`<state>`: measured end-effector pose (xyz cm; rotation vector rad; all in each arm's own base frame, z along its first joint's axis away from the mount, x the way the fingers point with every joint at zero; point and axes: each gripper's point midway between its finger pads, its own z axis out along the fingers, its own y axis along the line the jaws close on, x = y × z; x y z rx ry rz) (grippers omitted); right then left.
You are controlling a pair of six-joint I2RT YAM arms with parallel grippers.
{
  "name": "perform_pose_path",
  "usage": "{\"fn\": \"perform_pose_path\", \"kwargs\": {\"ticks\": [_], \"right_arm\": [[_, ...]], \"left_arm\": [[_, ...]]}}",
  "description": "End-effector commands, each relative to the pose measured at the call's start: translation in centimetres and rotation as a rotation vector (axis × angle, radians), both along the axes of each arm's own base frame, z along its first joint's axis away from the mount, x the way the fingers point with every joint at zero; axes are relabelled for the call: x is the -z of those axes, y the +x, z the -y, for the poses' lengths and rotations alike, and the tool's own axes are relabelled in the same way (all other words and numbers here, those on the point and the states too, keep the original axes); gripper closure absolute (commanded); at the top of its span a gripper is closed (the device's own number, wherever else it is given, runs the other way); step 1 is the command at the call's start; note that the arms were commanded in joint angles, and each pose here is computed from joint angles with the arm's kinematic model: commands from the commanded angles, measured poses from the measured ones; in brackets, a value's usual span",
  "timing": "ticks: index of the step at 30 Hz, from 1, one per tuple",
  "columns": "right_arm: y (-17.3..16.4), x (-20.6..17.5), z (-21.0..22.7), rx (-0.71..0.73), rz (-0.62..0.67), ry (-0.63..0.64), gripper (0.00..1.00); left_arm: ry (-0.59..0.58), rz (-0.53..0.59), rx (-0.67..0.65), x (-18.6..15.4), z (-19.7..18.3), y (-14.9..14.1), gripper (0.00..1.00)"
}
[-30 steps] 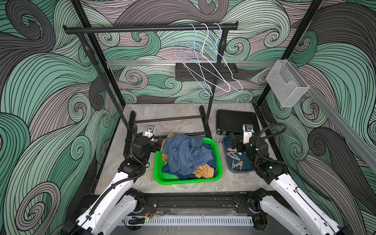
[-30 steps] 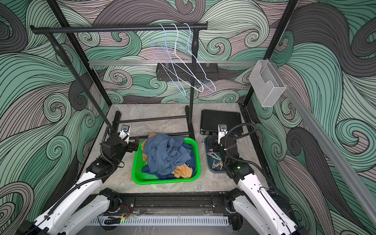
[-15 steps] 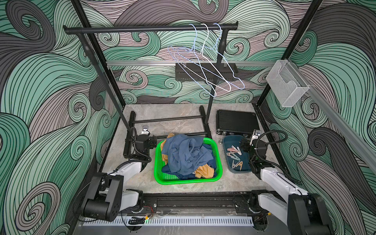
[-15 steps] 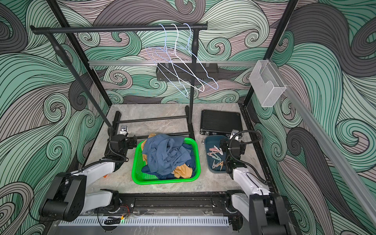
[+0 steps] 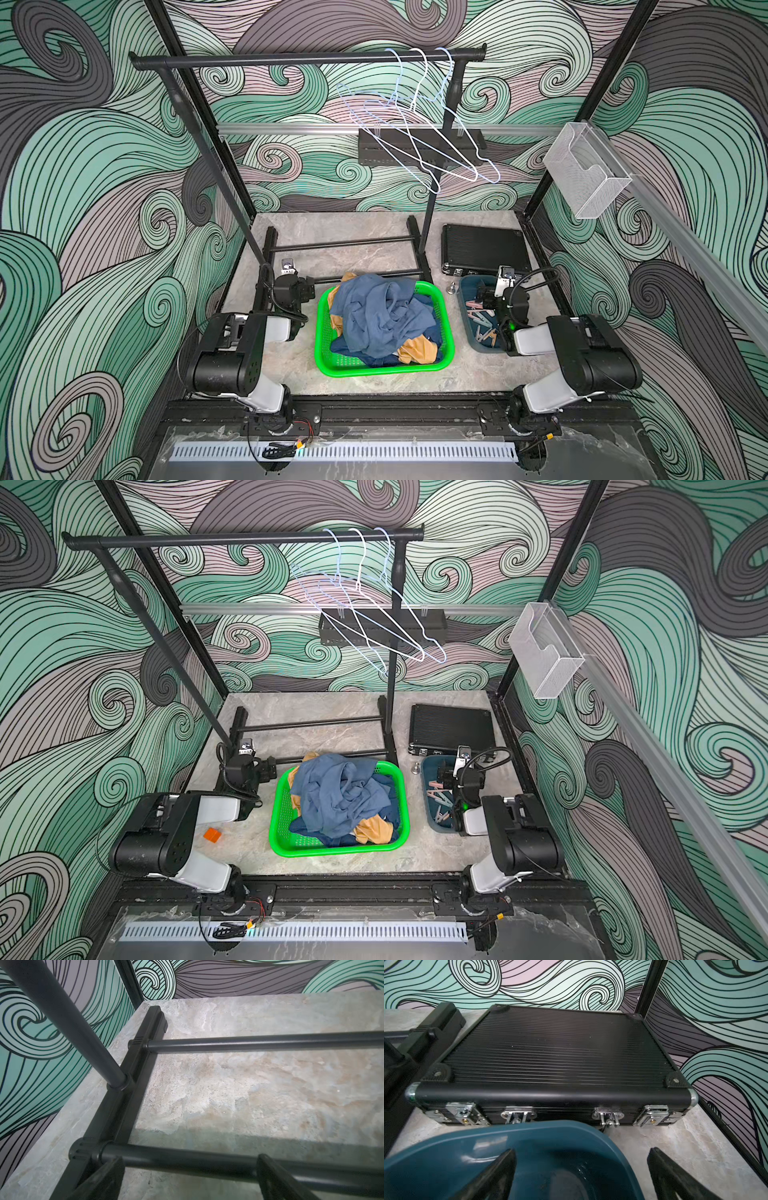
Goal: Remove the clothespins securing t-shirts to the hanger
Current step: Reset both arms
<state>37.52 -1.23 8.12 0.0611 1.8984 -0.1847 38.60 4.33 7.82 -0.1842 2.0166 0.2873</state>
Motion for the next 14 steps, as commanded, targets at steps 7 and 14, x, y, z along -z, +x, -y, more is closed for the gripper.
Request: {"fn": "perform_pose_path", "kwargs": {"ticks": [7,14], "right_arm": [[1.69,-1.75,-0.43,-0.017,0.039,0.006,0.01],[1.76,-1.75,-0.53,-0.023,0.038,0.004,0.01]], "left_arm": [[-0.036,0.039,-0.007,-1.13,-0.09,0.79,0.01],[-0.098,0.008,0.033,-0.58,-0.24,1.28,0.01]]}}
